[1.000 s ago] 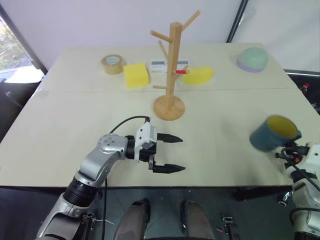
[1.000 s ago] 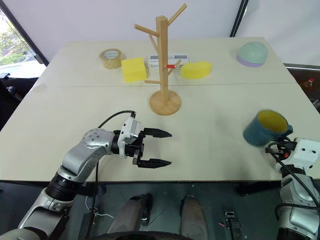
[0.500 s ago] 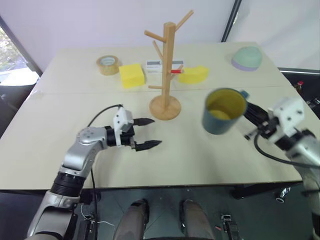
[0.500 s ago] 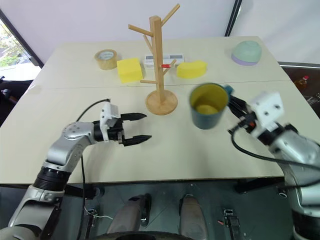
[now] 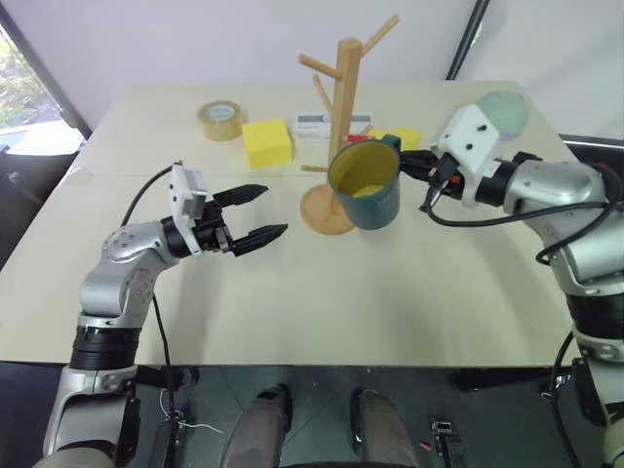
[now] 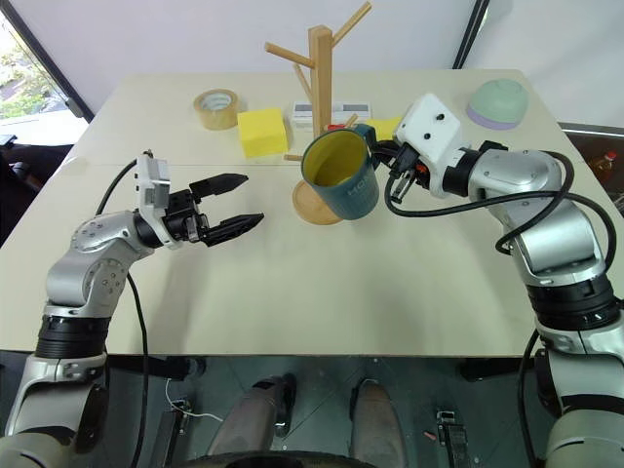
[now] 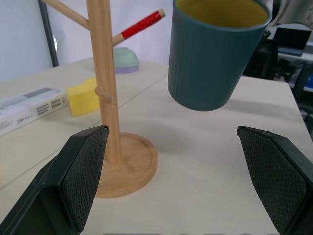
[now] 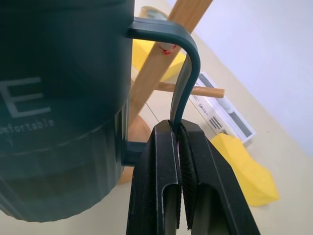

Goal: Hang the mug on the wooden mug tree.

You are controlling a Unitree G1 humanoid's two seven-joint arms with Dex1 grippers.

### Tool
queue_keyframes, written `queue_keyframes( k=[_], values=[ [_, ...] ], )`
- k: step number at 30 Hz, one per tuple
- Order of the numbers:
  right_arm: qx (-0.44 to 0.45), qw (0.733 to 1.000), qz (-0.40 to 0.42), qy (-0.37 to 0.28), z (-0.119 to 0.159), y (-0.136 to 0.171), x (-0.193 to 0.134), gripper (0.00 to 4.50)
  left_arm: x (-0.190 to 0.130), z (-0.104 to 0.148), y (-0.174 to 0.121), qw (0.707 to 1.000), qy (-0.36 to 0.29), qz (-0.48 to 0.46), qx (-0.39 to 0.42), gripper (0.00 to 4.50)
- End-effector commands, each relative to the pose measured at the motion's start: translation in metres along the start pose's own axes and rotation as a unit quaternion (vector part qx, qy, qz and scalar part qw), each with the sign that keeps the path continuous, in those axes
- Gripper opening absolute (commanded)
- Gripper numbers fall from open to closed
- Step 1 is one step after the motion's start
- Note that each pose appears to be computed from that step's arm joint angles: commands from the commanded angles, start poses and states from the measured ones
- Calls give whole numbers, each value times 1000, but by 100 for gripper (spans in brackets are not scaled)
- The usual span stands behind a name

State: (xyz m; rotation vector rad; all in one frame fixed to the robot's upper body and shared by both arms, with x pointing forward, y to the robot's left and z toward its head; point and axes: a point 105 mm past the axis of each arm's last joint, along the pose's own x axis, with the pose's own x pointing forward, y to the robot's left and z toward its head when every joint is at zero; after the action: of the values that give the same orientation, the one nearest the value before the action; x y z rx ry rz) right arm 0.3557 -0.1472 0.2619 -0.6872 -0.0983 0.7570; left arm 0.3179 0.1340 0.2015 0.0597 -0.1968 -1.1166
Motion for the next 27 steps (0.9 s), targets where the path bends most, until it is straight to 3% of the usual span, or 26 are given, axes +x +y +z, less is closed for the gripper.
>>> queue_keyframes(
  k=[1, 25, 27],
  values=[
    [-29, 999, -4, -25, 18, -8, 2, 2, -3, 10, -3, 1000, -13, 5, 15, 450],
    [-51, 999, 17, 2, 26, -13, 42, 2, -5, 9, -3, 1000, -12, 15, 13, 450],
    [-51, 999, 15, 1, 27, -13, 42, 65, -5, 9, -3, 1000, -13, 16, 14, 450]
  ],
)
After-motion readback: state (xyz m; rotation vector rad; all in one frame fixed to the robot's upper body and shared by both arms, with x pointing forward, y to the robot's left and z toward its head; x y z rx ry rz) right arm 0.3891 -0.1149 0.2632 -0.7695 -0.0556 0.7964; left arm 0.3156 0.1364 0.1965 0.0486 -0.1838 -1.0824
